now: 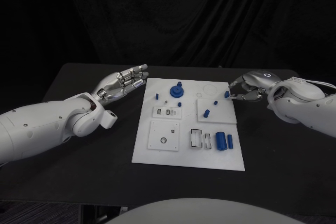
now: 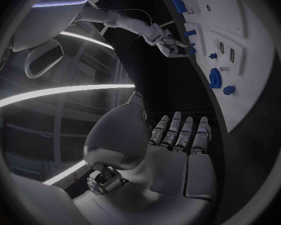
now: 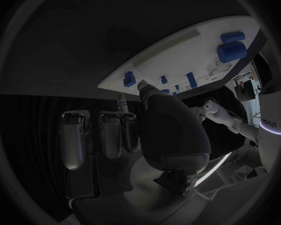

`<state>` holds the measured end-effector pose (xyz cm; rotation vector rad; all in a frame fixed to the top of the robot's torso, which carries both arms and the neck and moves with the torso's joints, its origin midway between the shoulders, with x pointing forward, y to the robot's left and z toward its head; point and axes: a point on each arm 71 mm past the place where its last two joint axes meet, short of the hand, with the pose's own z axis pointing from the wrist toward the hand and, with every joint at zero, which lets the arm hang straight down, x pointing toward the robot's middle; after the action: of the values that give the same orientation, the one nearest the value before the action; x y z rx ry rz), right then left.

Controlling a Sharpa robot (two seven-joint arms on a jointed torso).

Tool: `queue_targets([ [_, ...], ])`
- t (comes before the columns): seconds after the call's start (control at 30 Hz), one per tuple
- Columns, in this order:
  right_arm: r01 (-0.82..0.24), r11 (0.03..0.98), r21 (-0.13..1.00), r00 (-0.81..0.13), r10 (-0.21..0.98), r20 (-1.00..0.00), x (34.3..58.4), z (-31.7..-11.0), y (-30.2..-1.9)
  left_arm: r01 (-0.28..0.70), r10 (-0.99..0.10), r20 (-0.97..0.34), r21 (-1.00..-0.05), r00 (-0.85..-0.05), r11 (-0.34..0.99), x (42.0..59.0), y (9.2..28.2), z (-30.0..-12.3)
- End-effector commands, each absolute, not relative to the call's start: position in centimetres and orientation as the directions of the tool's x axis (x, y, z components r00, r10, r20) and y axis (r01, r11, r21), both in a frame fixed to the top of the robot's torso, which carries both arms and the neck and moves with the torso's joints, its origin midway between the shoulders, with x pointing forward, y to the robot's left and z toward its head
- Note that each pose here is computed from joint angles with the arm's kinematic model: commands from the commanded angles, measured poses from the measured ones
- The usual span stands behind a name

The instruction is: Assemble the parts on the task board

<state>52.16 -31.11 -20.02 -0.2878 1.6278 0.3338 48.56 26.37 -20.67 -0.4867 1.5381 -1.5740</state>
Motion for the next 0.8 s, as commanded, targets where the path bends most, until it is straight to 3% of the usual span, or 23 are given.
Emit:
queue_targets([
  [0.03, -0.382, 0.923, 0.044, -0.102, 0.005, -0.995, 52.2, -20.4, -31.1, 0.328, -0.777, -0.283, -0.939, -0.562, 0.104, 48.4, 26.3, -20.5],
  [0.8, -0.382, 0.924, 0.033, -0.110, -0.010, -0.994, 53.2, -21.3, -30.4, 0.325, -0.775, -0.281, -0.940, -0.565, 0.104, 48.4, 26.3, -20.6],
])
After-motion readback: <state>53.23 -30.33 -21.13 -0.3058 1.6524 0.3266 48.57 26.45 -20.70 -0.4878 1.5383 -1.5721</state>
